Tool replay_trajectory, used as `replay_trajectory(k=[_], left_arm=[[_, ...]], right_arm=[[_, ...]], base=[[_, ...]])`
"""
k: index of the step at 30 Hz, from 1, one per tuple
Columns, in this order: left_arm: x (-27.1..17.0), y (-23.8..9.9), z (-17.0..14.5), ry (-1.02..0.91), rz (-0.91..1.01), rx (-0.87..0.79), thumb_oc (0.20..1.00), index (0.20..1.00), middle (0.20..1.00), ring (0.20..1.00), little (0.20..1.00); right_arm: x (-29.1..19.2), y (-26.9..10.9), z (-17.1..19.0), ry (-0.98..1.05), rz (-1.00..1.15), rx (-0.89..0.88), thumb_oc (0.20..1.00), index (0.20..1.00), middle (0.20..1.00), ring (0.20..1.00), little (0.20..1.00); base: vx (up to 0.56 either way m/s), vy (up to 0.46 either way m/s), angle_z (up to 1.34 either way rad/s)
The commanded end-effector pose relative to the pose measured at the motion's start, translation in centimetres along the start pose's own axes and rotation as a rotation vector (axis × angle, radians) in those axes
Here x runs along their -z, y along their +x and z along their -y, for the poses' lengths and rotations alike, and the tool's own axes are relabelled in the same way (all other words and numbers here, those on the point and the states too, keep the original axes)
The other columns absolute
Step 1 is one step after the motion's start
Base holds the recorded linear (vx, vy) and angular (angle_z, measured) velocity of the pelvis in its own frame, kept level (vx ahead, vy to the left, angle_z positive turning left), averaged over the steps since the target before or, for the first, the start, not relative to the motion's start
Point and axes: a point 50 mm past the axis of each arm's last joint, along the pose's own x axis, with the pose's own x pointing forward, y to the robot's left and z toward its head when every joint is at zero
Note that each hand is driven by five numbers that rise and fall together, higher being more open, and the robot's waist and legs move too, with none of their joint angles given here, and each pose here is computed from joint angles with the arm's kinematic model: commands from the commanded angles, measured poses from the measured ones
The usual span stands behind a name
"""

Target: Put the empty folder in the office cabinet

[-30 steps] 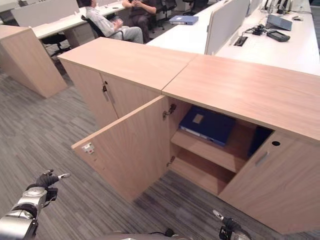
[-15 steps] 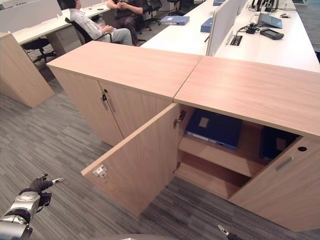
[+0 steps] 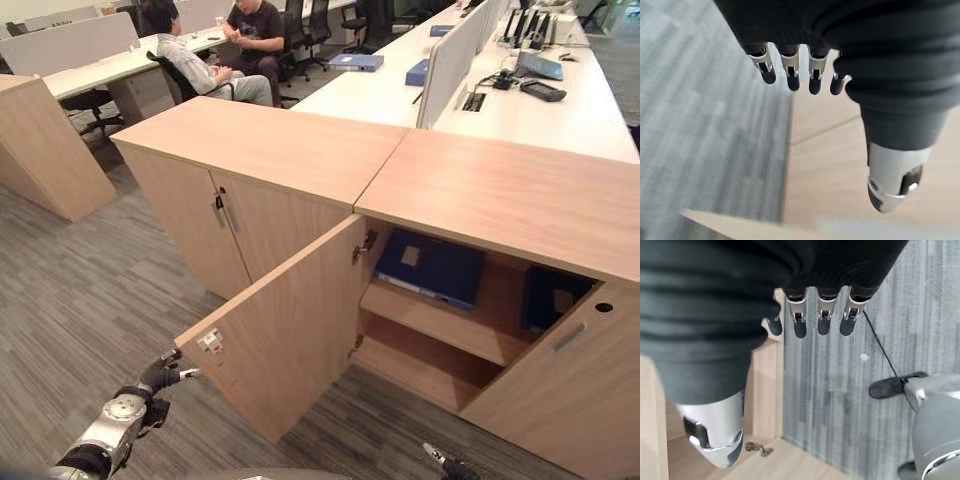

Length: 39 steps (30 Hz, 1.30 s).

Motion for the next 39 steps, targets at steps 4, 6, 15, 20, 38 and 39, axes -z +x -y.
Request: replay_trajectory(k=[4, 6, 15, 20, 38, 39], left_arm=[[-6.8, 1.8, 1.3, 0.024, 0.211, 0.024, 1.000, 1.000, 1.000, 1.000, 1.000], [-8.4, 2.1, 1.5, 0.060, 0.251, 0.027, 1.000, 1.000, 1.000, 1.000, 1.000], [-20.4, 1.3, 2.1, 0.320, 0.611, -0.021, 1.000, 1.000, 1.000, 1.000, 1.000], [-24.8, -2.5, 9.4, 0.316, 0.877, 0.266, 1.000, 1.000, 1.000, 1.000, 1.000], [-24.9, -8.0, 17.3, 0.219, 0.965, 0.766, 1.000, 1.000, 1.000, 1.000, 1.000], [-24.9, -8.2, 17.3, 0.229, 0.972, 0.782, 1.000, 1.000, 1.000, 1.000, 1.000]], right_arm=[[0.2, 0.1, -1.8, -0.060, -0.012, -0.027, 1.000, 1.000, 1.000, 1.000, 1.000], [0.5, 0.1, -2.1, -0.063, -0.020, -0.032, 1.000, 1.000, 1.000, 1.000, 1.000], [1.3, 0.0, -2.4, -0.056, -0.047, -0.037, 1.000, 1.000, 1.000, 1.000, 1.000], [1.1, 0.1, -3.9, -0.025, -0.038, -0.061, 1.000, 1.000, 1.000, 1.000, 1.000], [4.0, -0.4, -2.3, 0.078, -0.092, 0.021, 1.000, 1.000, 1.000, 1.000, 1.000], [4.7, -0.6, -1.7, 0.069, -0.115, 0.038, 1.000, 1.000, 1.000, 1.000, 1.000]], base=[[0.00, 0.000, 0.00], [0.00, -0.005, -0.02], [-0.01, -0.004, -0.07], [-0.02, 0.006, -0.01], [-0.02, 0.003, -0.07], [-0.01, -0.009, -0.14]])
